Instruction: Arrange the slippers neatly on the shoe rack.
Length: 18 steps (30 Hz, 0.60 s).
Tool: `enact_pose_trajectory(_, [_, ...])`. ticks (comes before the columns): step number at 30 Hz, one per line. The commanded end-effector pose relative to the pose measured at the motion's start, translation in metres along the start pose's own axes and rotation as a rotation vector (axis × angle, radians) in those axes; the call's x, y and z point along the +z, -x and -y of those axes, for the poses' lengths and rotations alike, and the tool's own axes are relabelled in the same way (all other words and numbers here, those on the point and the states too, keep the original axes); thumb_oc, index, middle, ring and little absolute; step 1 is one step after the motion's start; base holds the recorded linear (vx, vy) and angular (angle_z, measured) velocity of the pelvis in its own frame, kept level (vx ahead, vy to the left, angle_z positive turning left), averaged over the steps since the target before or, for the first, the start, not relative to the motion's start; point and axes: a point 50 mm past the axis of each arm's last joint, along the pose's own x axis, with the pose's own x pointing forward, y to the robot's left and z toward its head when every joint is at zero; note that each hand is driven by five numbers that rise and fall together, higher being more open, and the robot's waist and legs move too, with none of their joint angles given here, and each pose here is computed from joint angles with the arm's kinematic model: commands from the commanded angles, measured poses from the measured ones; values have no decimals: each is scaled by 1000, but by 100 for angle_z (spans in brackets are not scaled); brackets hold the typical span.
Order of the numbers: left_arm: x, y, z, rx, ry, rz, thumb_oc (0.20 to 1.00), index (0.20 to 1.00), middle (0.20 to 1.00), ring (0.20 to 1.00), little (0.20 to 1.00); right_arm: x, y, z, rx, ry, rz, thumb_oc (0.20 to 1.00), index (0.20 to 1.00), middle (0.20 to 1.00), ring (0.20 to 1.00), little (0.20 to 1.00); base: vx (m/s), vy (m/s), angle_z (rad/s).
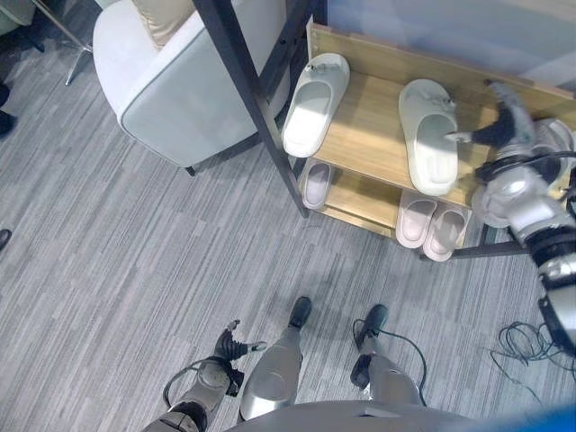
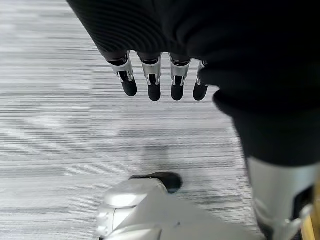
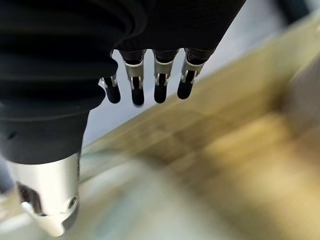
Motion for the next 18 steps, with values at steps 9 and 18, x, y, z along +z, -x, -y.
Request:
enact_pose_trajectory(9, [5, -3, -8, 28, -36, 30, 1000, 1000, 1000, 1000, 1000, -15, -15, 29, -154, 44, -58, 1000, 1000, 1000, 1000, 1000, 5, -1, 5])
enact_pose_trajectory(18, [4, -3, -12, 50, -37, 25, 1000, 1000, 1000, 1000, 1000, -14, -26, 33, -171, 20, -88, 1000, 1000, 1000, 1000, 1000, 7, 13, 6])
